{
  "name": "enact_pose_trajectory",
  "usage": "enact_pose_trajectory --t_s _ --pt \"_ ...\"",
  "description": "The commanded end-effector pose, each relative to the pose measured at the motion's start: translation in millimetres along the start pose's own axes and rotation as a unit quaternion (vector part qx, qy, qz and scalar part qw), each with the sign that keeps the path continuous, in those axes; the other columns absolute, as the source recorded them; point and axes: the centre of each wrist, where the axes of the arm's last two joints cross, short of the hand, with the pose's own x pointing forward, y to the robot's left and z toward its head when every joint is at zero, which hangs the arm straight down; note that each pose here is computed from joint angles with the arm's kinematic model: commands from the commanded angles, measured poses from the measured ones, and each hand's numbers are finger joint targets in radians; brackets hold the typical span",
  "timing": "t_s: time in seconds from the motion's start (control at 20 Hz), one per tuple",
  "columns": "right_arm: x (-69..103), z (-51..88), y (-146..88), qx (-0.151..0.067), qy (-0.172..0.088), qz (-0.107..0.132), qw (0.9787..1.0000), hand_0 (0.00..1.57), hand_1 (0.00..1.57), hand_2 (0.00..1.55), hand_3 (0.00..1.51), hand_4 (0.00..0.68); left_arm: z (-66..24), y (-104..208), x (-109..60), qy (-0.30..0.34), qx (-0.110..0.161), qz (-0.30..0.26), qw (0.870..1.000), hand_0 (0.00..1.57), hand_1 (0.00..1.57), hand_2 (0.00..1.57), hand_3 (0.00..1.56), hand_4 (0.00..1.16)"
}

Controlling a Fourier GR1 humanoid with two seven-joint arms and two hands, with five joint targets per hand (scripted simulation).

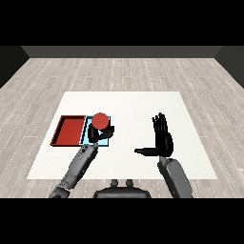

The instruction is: Pick the red can and put it in the red box

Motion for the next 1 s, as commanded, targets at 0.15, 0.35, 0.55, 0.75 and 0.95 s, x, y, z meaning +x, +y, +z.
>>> enact_pose_trajectory --t_s 0.15,0.35,0.55,0.75,0.95 --pt "5.2 20.9 -48.7 -0.040 0.020 0.024 0.9987 0.00 0.00 0.00 0.00 0.000 -16.4 82.9 8.8 -0.014 0.049 -0.082 0.995 1.57 1.57 1.57 1.49 1.12" --pt "-8.1 38.0 -64.6 -0.050 0.044 0.030 0.9973 0.00 0.00 0.00 0.00 0.000 -47.4 117.4 18.5 0.017 0.066 -0.139 0.988 1.57 1.57 1.57 1.49 1.12" --pt "-13.1 35.3 -69.7 -0.059 0.035 0.019 0.9975 0.00 0.00 0.00 0.00 0.000 -47.5 170.6 -3.6 0.088 0.087 -0.228 0.966 1.57 1.57 1.54 1.47 1.11" --pt "-23.8 22.7 -59.8 -0.060 0.048 0.028 0.9966 0.00 0.00 0.00 0.00 0.000 -59.6 223.8 -3.6 0.168 0.100 -0.295 0.935 1.57 1.57 1.56 1.49 1.06" --pt "-39.4 31.9 -70.3 -0.067 0.046 0.033 0.9962 0.00 0.00 0.00 0.00 0.000 -42.2 237.3 -40.5 0.246 0.116 -0.353 0.896 1.57 1.57 1.52 1.43 1.02"
